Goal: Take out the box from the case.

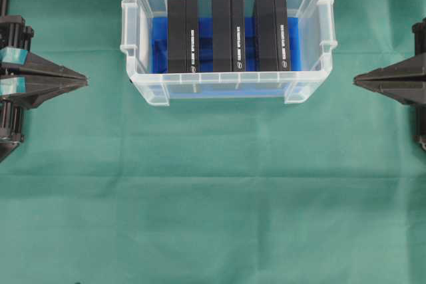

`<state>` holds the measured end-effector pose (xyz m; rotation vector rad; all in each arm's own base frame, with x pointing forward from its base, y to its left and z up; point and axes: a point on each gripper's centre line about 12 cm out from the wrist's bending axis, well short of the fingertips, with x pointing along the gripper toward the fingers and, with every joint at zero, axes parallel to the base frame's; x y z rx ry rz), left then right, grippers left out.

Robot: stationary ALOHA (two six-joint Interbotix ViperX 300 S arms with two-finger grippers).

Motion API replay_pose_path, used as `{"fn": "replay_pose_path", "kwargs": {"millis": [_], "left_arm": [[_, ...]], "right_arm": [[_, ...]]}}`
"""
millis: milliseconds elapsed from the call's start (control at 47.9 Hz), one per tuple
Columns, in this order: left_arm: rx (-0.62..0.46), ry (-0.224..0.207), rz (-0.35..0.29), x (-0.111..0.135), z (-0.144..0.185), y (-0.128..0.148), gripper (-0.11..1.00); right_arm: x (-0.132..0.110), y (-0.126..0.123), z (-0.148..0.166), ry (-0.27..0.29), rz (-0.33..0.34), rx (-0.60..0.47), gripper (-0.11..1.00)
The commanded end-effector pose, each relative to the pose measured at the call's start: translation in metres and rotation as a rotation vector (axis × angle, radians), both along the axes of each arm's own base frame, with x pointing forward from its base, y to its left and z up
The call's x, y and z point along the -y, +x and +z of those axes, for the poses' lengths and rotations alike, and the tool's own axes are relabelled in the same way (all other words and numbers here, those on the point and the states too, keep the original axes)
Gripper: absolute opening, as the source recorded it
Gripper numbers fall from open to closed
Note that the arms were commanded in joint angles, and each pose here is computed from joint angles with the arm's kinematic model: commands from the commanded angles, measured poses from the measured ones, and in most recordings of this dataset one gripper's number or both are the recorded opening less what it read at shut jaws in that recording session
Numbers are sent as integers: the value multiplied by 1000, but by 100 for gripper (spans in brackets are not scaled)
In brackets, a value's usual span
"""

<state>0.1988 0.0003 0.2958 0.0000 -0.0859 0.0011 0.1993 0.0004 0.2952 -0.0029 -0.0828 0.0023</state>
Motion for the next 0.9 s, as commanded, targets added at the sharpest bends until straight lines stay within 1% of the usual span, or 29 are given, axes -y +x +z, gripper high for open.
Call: {"fn": "replay_pose_path", "kwargs": {"millis": [0,230,334,396,522,626,709,814,876], "left_arm": [[29,4,-9,2,14,1,1],[-2,-26,-14,2,15,2,1],[-5,-28,-14,2,15,2,1],[-2,-31,-16,2,17,2,1],[18,-31,-14,2,28,2,1],[21,-34,-14,2,42,3,1],[12,-47,-15,2,54,4,1],[-9,-67,-15,2,68,4,1],[-19,-70,-16,2,75,4,1]], "right_arm": [[0,2,6,9,0,12,0],[0,5,7,17,-2,-112,0],[1,5,9,20,-4,-126,0],[1,5,14,28,-3,-114,0],[1,5,35,60,-2,-83,0],[1,4,54,83,-3,-97,0],[1,4,68,87,-1,-107,0],[1,2,88,86,-1,-92,0],[1,1,100,83,-2,-86,0]]}}
